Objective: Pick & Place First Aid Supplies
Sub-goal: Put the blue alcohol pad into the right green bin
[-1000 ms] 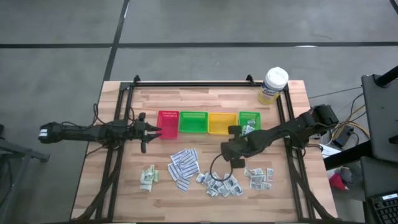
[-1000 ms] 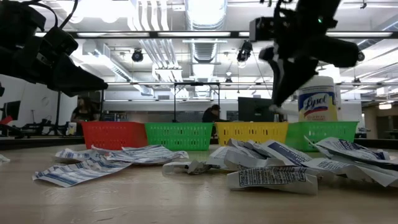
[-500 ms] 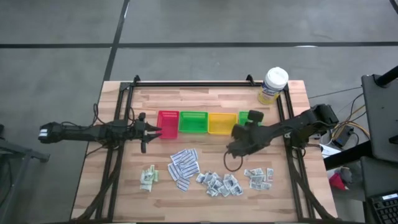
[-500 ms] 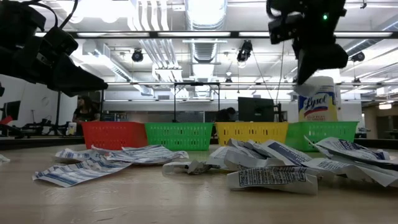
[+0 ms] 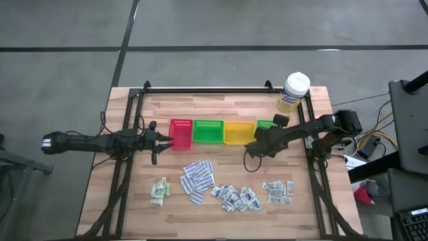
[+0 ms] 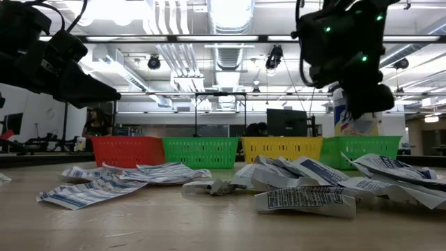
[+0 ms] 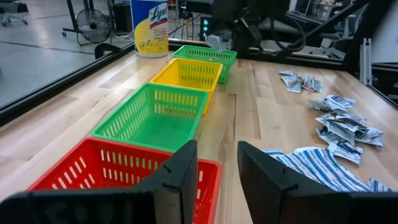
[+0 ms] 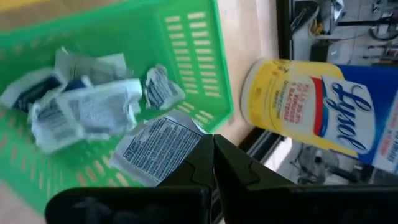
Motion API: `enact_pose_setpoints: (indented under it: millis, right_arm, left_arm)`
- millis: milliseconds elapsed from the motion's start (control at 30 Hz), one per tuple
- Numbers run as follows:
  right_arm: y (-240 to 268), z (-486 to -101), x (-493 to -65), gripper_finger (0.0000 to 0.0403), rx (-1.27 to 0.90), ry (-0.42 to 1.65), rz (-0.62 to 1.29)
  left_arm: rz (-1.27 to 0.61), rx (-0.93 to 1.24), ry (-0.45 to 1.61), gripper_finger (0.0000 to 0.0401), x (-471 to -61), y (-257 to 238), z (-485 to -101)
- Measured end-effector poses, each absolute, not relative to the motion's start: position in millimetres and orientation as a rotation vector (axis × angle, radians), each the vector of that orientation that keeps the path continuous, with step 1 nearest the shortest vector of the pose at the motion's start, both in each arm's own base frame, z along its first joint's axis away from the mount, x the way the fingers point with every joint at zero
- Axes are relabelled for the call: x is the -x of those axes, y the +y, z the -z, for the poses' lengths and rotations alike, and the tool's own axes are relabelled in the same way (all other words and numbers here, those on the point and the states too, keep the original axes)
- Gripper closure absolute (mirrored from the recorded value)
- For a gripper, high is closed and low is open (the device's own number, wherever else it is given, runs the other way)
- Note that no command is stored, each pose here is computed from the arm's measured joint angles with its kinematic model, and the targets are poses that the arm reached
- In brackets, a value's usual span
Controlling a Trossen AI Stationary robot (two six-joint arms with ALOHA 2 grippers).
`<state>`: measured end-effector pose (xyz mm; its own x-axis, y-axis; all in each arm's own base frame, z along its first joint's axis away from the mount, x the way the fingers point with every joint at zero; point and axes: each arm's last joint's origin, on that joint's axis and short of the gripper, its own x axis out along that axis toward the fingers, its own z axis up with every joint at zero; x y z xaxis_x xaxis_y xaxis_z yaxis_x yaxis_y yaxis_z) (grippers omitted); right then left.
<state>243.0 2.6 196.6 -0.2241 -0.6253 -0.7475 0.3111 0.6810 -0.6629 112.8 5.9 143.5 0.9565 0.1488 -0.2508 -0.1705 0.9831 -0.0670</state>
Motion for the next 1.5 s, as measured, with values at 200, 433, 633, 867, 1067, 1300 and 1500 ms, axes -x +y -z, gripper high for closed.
enact_pose_setpoints:
  millis: [200,433,633,867,1067,1300,1500]
  right_arm:
    - [-15.1,-196.0,-248.3,0.0395,0.153,1.546,0.738]
    - [-31.9,-194.6,-246.9,0.0394,0.027,1.504,0.616]
    - [-37.4,-186.1,-243.0,0.0394,-0.001,1.504,0.584]
    - [-37.5,-178.1,-242.0,0.0394,-0.007,1.487,0.564]
    - [-37.6,-178.1,-241.8,0.0394,-0.004,1.485,0.567]
    - [-37.5,-176.6,-240.6,0.0377,0.008,1.494,0.561]
    - [-37.4,-179.6,-240.8,0.0333,0.044,1.516,0.530]
  left_arm:
    - [-0.163,0.089,0.248,0.0288,-112.8,5.9,-143.5]
    - [-0.163,0.088,0.248,0.0288,-112.8,5.9,-143.5]
    - [-0.162,0.087,0.248,0.0288,-112.8,5.9,-143.5]
    - [-0.162,0.086,0.250,0.0288,-112.9,5.9,-143.3]
    - [-0.162,0.086,0.250,0.0288,-112.9,5.9,-143.3]
    - [-0.162,0.086,0.250,0.0288,-112.9,5.9,-143.3]
    - [-0.162,0.086,0.250,0.0288,-112.9,5.9,-143.3]
